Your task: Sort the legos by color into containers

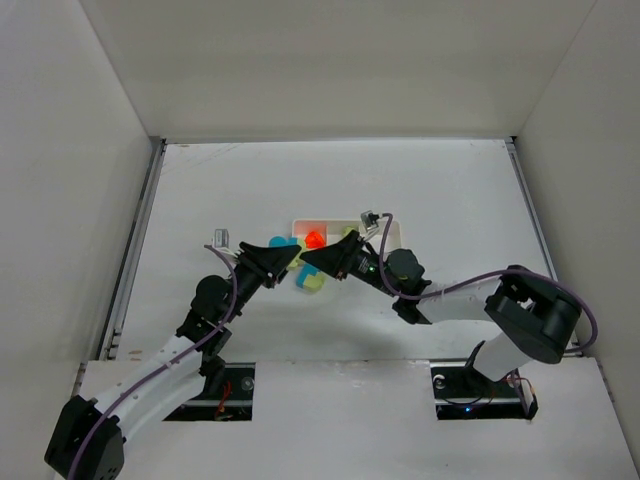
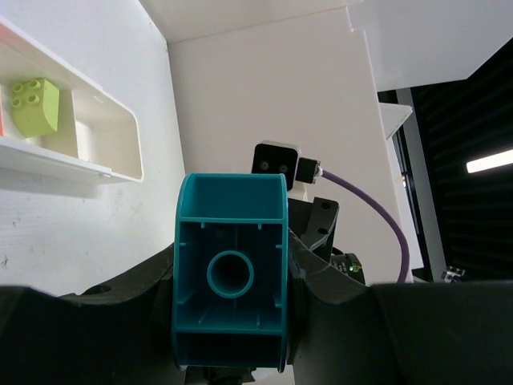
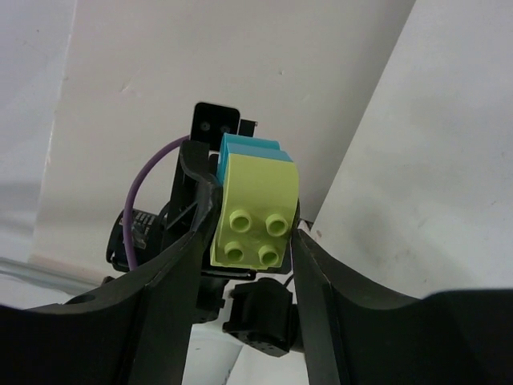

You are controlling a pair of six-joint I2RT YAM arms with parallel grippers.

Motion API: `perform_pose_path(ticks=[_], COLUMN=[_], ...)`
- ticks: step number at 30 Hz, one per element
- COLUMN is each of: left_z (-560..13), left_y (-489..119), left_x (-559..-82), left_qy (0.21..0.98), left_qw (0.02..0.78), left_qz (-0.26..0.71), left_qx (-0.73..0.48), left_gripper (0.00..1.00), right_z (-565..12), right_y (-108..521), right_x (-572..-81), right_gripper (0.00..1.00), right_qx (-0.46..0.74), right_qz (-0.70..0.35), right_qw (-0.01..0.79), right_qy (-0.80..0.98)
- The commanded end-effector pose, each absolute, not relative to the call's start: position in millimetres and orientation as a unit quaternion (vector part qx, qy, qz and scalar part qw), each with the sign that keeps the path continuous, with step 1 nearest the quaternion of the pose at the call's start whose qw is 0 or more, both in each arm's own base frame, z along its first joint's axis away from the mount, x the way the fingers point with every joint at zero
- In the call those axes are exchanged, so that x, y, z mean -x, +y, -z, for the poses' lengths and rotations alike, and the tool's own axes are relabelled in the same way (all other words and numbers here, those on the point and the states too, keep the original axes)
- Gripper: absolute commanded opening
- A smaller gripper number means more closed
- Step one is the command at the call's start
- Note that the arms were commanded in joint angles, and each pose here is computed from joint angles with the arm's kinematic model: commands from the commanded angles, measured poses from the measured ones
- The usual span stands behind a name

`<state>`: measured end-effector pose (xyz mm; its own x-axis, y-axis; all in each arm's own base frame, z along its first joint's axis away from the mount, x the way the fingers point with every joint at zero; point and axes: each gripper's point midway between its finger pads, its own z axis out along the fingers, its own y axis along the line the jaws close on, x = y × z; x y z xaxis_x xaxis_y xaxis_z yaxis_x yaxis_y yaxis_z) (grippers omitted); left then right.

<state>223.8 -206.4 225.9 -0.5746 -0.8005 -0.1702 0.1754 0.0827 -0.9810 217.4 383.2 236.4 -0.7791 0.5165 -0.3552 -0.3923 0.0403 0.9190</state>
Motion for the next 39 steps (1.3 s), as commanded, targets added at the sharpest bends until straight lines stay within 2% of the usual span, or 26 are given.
perform_pose_path(ticks=[1, 6, 10, 12, 15, 24, 35, 39], left_z=[-250, -251, -249, -248, -248, -246, -239, -239], left_y=[-204, -204, -206, -206, -205, -203, -196, -196], left_x=[-219, -219, -218, -218, -218, -220, -226, -227], left_qy=[0.588, 0.581, 0.583, 0.585, 0.586, 0.597, 0.599, 0.6], left_qw=[0.404, 0.399, 0.396, 0.398, 0.404, 0.422, 0.432, 0.433], left_qz=[0.658, 0.666, 0.666, 0.664, 0.66, 0.642, 0.628, 0.627], left_qx=[0.241, 0.246, 0.245, 0.242, 0.24, 0.231, 0.244, 0.243], left_gripper=[0.19, 0.21, 0.21, 0.24, 0.34, 0.52, 0.48, 0.4], right_z=[-272, -269, -271, -272, -271, -264, -261, -259], right_y=[387, 390, 391, 389, 384, 383, 374, 375], right_x=[-210, -212, -211, -211, -213, -212, -216, -216], right_gripper=[0.54, 0.53, 0.4, 0.36, 0.33, 0.32, 0.32, 0.32], right_qx=[-0.039, -0.044, -0.043, -0.045, -0.05, -0.057, -0.064, -0.067], right_qz=[-0.74, -0.749, -0.75, -0.749, -0.745, -0.74, -0.736, -0.737], right_qw=[0.331, 0.318, 0.317, 0.323, 0.328, 0.324, 0.329, 0.324], right_qy=[0.585, 0.58, 0.579, 0.577, 0.578, 0.586, 0.588, 0.589])
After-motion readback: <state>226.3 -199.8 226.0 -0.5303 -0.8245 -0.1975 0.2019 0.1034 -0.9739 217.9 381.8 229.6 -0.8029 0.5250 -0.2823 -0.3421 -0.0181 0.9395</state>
